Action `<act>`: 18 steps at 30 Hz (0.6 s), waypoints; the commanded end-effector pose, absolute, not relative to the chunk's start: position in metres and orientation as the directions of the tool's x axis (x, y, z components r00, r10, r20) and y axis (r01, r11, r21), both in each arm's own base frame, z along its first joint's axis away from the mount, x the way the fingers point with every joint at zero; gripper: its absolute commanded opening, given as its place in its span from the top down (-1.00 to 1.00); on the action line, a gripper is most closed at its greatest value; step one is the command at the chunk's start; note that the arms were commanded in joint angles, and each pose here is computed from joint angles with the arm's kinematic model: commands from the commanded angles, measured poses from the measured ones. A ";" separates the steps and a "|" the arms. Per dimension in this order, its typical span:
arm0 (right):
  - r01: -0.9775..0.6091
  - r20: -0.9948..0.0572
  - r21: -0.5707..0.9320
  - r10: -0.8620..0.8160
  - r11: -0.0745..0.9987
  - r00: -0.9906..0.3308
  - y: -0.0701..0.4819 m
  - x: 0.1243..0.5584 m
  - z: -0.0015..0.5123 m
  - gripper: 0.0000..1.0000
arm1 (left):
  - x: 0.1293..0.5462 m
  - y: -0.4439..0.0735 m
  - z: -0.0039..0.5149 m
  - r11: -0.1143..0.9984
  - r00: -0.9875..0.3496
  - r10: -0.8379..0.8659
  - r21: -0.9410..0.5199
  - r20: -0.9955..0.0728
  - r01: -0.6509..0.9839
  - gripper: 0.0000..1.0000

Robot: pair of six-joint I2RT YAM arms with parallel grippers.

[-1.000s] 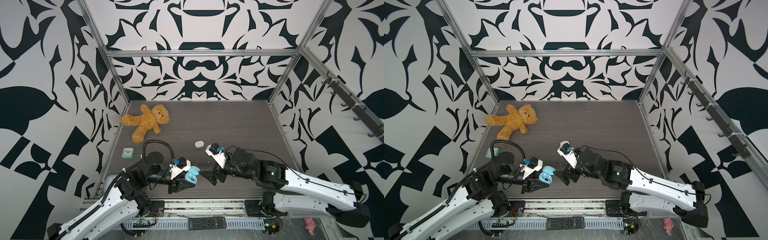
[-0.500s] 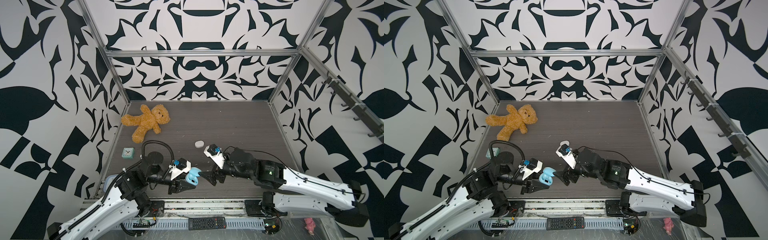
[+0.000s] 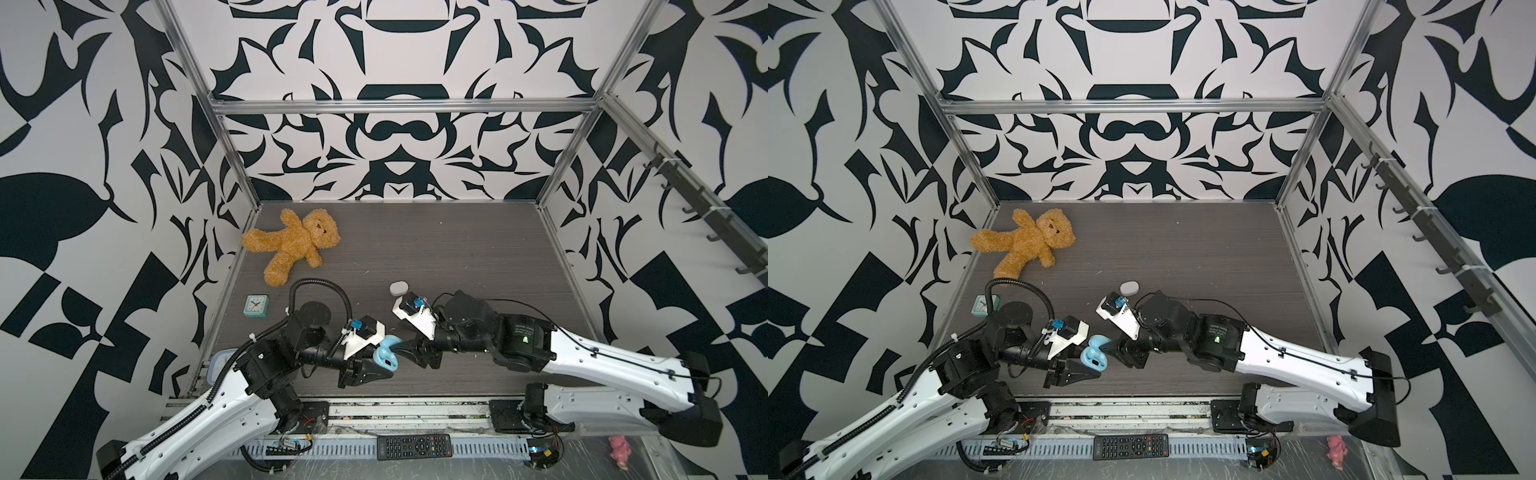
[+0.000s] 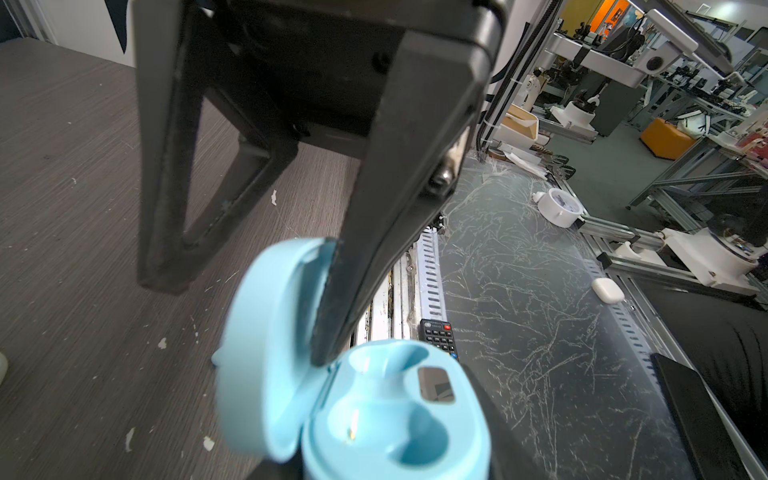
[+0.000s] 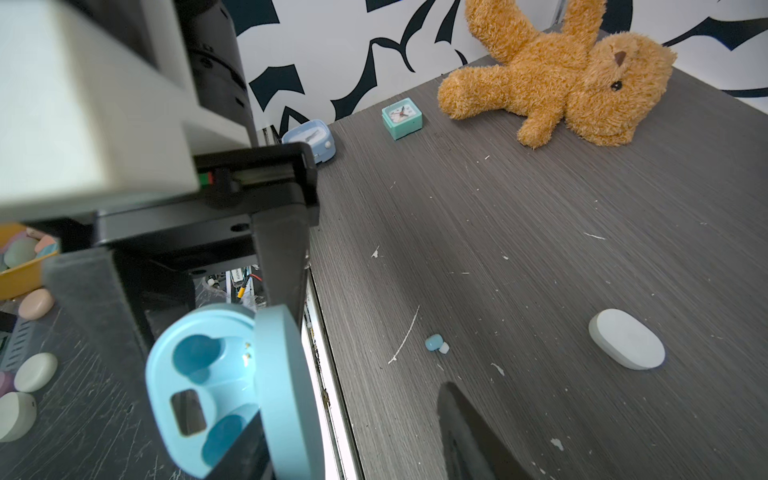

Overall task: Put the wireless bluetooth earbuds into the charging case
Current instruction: 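Hold the light-blue case open between both grippers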

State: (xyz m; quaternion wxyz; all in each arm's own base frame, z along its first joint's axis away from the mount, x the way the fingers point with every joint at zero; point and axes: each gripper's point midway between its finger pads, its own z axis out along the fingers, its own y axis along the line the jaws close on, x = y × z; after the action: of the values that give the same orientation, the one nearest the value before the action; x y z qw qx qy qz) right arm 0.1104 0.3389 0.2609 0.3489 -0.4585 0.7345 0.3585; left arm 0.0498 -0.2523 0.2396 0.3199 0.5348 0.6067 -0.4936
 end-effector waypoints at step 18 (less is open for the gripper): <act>-0.941 -0.868 0.219 -0.389 0.257 -0.308 0.348 0.104 0.287 0.45 | 0.051 -0.254 0.241 -0.065 -0.207 0.330 -0.241 -0.921 0.968 1.00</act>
State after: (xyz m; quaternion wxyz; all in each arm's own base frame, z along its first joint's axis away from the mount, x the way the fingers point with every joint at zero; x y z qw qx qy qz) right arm 0.1036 0.3445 0.2620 0.3335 -0.4707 0.7271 0.3722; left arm 0.0513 -0.2531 0.2378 0.3183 0.5337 0.6103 -0.4912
